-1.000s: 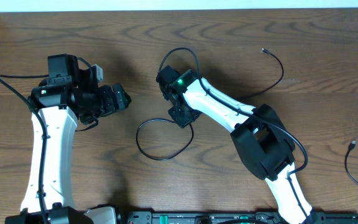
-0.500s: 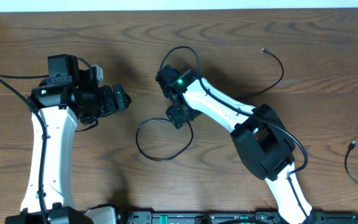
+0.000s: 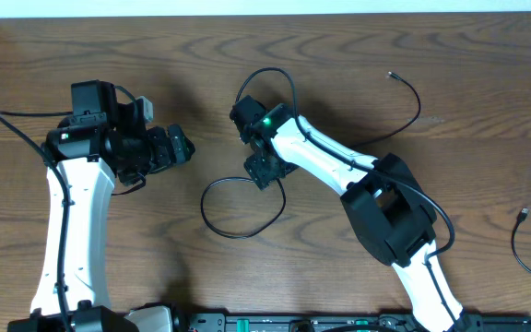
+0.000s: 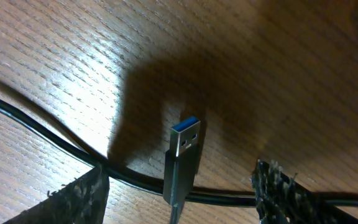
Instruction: Untangle cables
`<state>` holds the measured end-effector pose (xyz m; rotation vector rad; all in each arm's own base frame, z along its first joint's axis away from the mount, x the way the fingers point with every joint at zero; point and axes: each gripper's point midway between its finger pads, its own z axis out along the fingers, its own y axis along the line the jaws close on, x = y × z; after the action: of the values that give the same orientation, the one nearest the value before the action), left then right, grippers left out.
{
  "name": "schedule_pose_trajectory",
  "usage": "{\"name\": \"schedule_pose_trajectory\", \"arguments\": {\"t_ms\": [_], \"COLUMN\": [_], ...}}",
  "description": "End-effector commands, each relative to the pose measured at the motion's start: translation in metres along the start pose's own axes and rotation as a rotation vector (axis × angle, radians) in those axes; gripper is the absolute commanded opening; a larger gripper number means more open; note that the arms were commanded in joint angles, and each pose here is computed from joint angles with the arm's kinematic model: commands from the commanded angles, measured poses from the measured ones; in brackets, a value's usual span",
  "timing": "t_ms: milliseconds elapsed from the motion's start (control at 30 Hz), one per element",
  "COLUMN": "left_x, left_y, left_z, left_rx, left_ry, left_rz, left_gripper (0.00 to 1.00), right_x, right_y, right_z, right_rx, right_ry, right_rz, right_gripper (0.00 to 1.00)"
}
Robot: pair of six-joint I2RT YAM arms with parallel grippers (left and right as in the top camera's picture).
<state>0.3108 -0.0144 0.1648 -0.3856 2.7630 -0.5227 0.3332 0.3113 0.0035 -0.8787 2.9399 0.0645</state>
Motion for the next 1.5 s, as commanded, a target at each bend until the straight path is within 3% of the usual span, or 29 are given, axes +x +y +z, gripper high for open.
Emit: {"name": "schedule_pose_trajectory", "arguments": {"t_ms": [0, 300, 700, 967, 1033, 1233, 1400, 1467], "left_x": [0.0, 0.0, 0.0, 0.0, 0.001, 0.002, 0.002, 0.002], "left_y": [-0.002, -0.002, -0.002, -0.002, -0.004, -0.006, -0.006, -0.006], "left_z": [-0.002, -0.002, -0.002, -0.002, -0.002, -0.002, -0.002, -0.002], "left_rx": [0.016, 0.016, 0.016, 0.017, 0.025, 0.038, 0.038, 0.038], "left_ry": [-0.002, -0.001, -0.002, -0.001, 0.001, 0.005, 0.006, 0.006], "left_rz": [-0.01, -0.01, -0.01, -0.011, -0.011, 0.001, 0.004, 0.004], "left_gripper": [0.93, 0.93, 0.94, 0.94, 0.94, 0.94, 0.94, 0.94], "right_x": [0.006, 0.012, 0.027, 0.025, 0.026, 0.031, 0.03, 0.031], "right_y": [-0.001, 0.018, 0.034, 0.026, 0.023, 0.022, 0.022, 0.022], "right_z": [0.015, 0.018, 0.016, 0.02, 0.028, 0.04, 0.041, 0.04], "right_rx": [0.003, -0.089, -0.147, -0.145, -0.137, -0.137, -0.137, -0.137], "right_ry": [0.031, 0.054, 0.096, 0.093, 0.107, 0.134, 0.132, 0.135], "right_rz": [0.004, -0.092, -0.331, -0.35, -0.35, -0.349, -0.349, -0.348], "right_gripper": [0.72, 0.6, 0.66, 0.72, 0.65, 0.59, 0.44, 0.29]}}
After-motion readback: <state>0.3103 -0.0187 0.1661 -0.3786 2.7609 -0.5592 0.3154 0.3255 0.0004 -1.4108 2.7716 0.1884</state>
